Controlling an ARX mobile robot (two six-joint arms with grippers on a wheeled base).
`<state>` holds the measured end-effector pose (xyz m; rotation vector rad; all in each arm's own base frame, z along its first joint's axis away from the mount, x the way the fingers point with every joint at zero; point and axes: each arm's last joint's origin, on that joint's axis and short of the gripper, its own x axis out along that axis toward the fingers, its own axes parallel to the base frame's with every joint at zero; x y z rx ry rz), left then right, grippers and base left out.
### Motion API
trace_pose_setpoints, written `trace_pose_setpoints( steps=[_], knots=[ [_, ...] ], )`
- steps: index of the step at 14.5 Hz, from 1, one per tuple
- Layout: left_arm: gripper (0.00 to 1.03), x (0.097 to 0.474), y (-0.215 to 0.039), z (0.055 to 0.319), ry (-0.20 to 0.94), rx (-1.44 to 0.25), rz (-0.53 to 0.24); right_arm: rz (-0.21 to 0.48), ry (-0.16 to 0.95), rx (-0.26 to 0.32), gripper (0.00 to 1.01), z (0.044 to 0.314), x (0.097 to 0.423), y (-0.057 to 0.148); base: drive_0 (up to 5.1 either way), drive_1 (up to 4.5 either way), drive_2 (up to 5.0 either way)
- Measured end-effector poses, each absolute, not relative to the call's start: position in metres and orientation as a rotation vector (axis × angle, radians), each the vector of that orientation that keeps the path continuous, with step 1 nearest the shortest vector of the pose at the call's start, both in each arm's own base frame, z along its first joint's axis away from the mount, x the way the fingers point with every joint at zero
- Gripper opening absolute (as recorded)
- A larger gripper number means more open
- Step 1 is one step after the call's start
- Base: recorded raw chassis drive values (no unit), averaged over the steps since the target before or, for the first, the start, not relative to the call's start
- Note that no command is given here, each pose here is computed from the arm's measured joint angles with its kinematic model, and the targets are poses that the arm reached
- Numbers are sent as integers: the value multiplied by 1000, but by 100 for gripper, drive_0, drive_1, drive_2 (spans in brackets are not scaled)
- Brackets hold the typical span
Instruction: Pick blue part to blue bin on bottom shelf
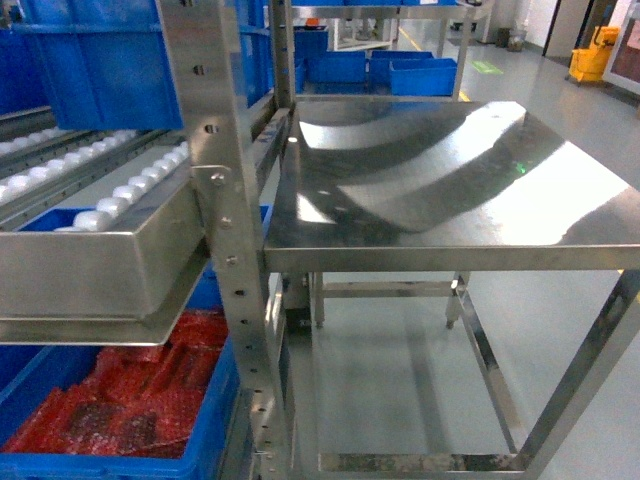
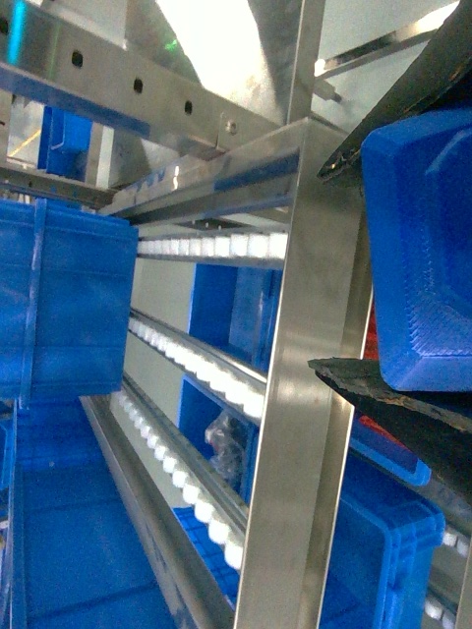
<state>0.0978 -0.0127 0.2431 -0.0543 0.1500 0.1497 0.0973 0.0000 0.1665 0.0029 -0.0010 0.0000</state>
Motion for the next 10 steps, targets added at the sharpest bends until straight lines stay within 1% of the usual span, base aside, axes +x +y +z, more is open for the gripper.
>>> trace_pose_setpoints(
  steps=[10],
  knots=[
    [44,98,-13,243,150,-55,150,0,-4,3,98,167,97,0,-499,242,242]
  ],
)
